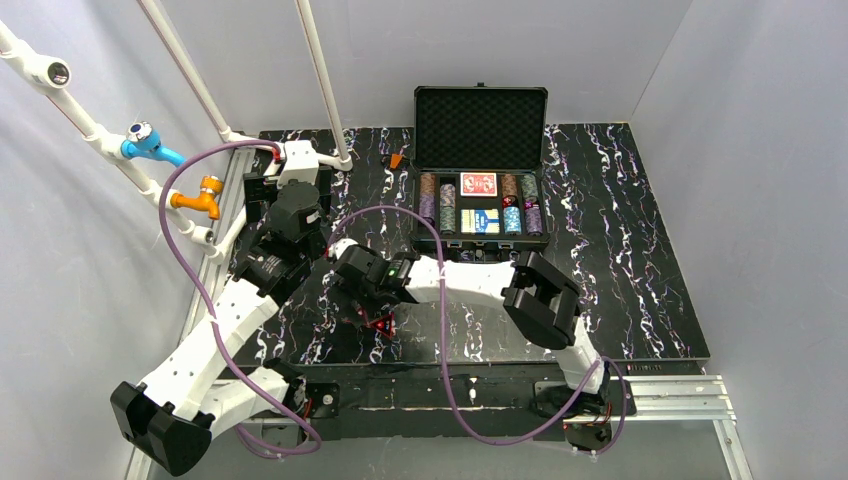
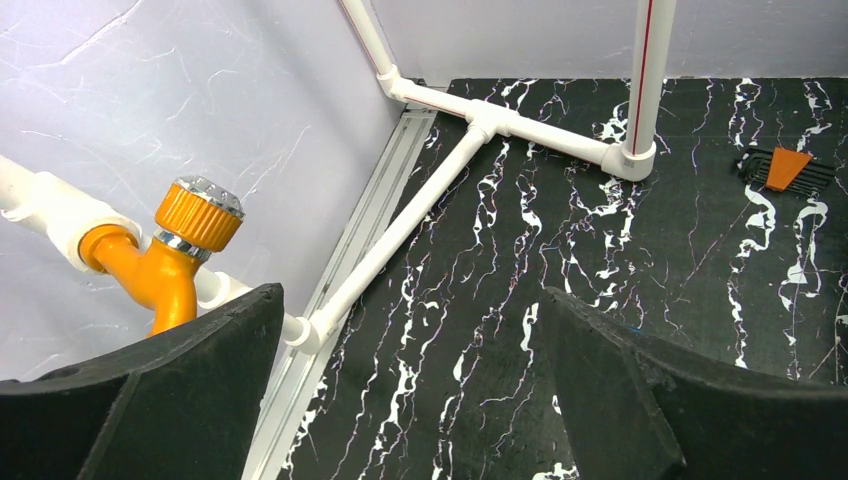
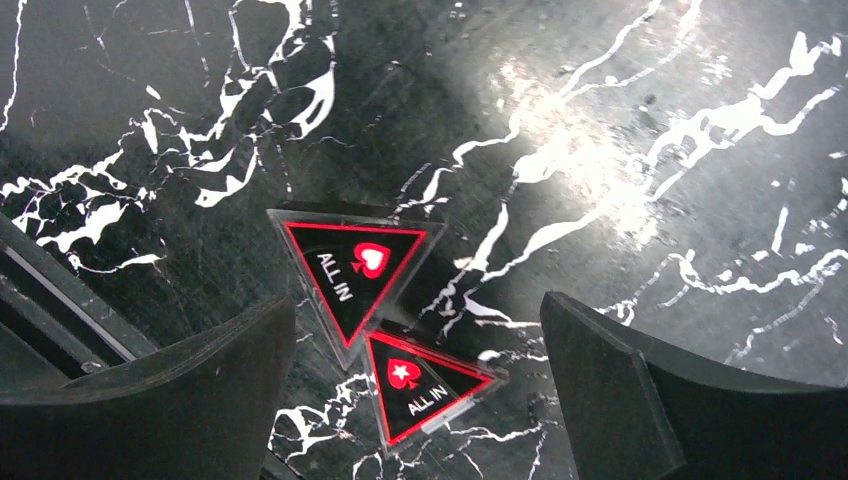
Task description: Pack up texas hold em set
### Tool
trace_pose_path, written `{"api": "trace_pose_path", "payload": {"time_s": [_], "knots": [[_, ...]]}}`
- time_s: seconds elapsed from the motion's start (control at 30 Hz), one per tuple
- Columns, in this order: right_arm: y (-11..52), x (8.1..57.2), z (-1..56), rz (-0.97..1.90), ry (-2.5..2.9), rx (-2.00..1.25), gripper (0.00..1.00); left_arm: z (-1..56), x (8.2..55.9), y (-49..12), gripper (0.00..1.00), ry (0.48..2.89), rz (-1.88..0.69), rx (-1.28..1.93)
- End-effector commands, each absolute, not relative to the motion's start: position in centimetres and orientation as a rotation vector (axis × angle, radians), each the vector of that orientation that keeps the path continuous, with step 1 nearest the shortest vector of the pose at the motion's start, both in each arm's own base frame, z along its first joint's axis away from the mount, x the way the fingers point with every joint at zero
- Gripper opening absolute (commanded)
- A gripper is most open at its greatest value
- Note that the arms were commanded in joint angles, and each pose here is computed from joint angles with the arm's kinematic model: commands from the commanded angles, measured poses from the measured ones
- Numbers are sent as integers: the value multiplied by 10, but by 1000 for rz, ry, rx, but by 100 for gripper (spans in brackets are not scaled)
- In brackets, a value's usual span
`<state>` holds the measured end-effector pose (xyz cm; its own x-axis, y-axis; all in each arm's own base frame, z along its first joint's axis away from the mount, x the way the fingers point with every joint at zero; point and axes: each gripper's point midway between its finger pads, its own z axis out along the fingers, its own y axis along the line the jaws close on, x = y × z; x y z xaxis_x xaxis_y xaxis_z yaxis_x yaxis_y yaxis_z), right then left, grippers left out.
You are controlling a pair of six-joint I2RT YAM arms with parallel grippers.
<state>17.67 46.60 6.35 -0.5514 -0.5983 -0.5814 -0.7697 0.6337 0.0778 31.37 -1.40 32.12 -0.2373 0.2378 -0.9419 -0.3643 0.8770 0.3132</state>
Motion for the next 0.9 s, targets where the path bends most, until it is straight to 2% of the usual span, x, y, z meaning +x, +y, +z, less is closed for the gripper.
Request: {"api": "trace_pose_path", "payload": {"time_s": [0.0, 0.43, 0.87], "knots": [[484, 166, 72, 486, 2272, -1201, 100, 330, 307, -4, 98, 1684, 568, -156], [498, 157, 55, 509, 2097, -1572, 100, 330, 307, -3, 98, 1687, 561, -156], [502, 161, 36, 460, 2060, -1675, 100, 329, 307, -3, 98, 1691, 563, -150]]}}
